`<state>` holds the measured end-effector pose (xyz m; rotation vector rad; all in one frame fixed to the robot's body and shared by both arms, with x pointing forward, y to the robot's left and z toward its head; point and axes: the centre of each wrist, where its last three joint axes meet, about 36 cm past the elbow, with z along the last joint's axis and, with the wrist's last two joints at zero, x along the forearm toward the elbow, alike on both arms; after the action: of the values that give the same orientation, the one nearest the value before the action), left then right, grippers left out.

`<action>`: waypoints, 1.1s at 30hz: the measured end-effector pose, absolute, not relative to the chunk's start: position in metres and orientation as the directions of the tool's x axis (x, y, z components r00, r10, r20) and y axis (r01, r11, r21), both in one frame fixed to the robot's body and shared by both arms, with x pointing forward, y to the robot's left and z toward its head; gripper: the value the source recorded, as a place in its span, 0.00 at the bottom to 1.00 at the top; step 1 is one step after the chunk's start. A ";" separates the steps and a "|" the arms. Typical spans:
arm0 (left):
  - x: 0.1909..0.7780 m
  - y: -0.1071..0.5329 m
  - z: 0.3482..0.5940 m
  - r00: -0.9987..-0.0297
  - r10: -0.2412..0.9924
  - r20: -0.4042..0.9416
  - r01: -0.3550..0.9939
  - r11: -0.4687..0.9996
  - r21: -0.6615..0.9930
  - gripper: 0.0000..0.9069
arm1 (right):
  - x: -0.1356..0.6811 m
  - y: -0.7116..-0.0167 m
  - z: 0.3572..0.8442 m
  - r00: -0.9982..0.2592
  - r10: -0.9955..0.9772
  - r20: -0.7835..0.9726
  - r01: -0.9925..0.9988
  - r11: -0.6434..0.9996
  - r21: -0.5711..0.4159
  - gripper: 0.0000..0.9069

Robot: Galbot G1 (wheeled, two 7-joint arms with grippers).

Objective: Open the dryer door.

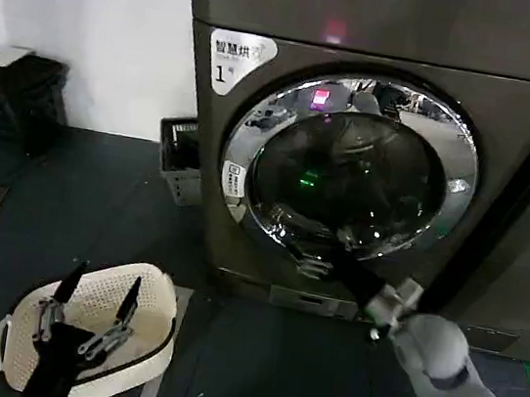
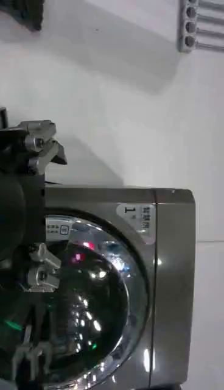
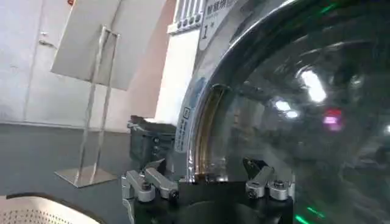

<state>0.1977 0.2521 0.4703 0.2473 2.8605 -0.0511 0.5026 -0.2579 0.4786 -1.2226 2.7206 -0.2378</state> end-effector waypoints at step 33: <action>0.196 0.248 0.467 -0.951 0.167 -0.259 0.173 0.985 -0.001 1.00 | 0.594 -0.188 0.489 -0.545 -0.838 -0.026 -0.819 0.538 -0.201 1.00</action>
<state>0.1964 0.2481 0.4671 0.2500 2.8697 -0.0349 0.5943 -0.1879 0.4887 -1.4333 2.6488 -0.2507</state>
